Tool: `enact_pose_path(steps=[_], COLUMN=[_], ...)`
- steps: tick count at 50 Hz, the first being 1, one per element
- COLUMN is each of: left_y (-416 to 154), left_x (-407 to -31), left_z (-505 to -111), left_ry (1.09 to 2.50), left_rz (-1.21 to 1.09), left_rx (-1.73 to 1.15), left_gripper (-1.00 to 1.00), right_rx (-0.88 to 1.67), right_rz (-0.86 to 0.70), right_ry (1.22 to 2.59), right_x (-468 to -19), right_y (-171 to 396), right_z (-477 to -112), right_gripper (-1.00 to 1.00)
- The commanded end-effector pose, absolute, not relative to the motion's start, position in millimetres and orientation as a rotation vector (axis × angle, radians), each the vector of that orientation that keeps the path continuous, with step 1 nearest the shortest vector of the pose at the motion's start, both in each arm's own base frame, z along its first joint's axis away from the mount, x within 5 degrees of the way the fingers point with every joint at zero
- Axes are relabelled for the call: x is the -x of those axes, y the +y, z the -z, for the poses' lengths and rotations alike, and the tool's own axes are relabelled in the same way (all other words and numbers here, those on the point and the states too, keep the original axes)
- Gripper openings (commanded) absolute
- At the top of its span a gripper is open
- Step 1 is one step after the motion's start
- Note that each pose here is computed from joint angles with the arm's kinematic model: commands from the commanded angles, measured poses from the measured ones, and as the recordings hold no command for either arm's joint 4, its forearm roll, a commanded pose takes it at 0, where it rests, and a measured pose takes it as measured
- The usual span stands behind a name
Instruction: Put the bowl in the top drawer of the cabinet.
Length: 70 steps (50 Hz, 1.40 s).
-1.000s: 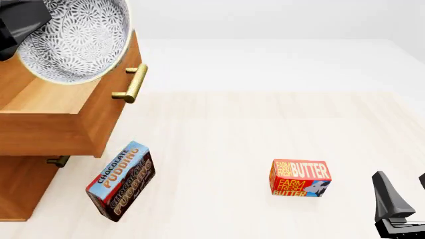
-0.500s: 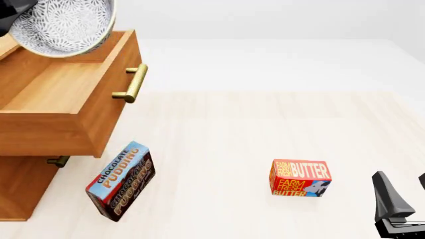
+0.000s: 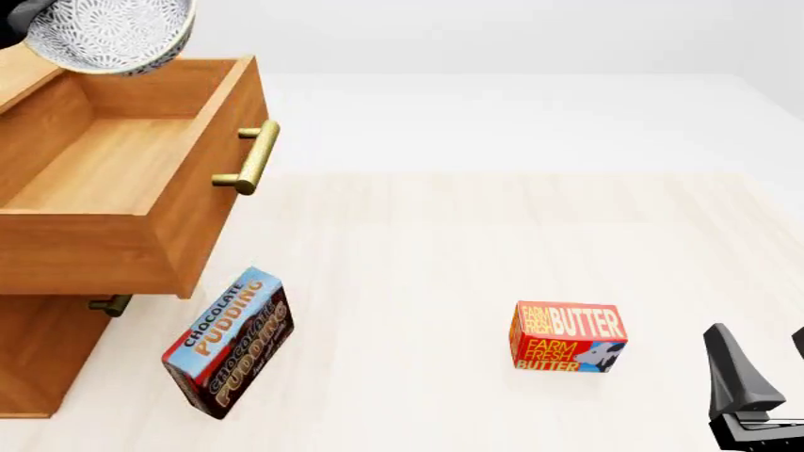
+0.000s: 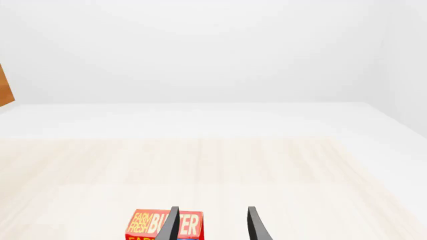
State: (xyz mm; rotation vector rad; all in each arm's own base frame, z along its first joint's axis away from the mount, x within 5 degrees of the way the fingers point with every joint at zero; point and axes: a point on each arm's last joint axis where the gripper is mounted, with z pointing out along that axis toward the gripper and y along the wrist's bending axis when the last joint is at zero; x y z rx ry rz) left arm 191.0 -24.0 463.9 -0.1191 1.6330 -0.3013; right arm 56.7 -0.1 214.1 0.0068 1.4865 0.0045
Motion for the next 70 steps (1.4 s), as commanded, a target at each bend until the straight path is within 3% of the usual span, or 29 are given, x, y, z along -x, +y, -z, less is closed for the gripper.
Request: enact_pose_path(steps=[1, 70], left_y=[-14, 50], left_x=[-205, -243], left_z=[-465, -444], left_ry=[1.625, 1.694], left_rz=[0.284, 0.129], left_rx=[0.192, 0.51], left_gripper=[-1.0, -1.0], right_rx=[-0.007, -0.007], right_rz=[-0.004, -0.004], right_ry=[1.486, 1.487], right_x=[-57, -57], right_y=[0, 0], right_z=[-214, -214], right_gripper=[1.0, 1.0])
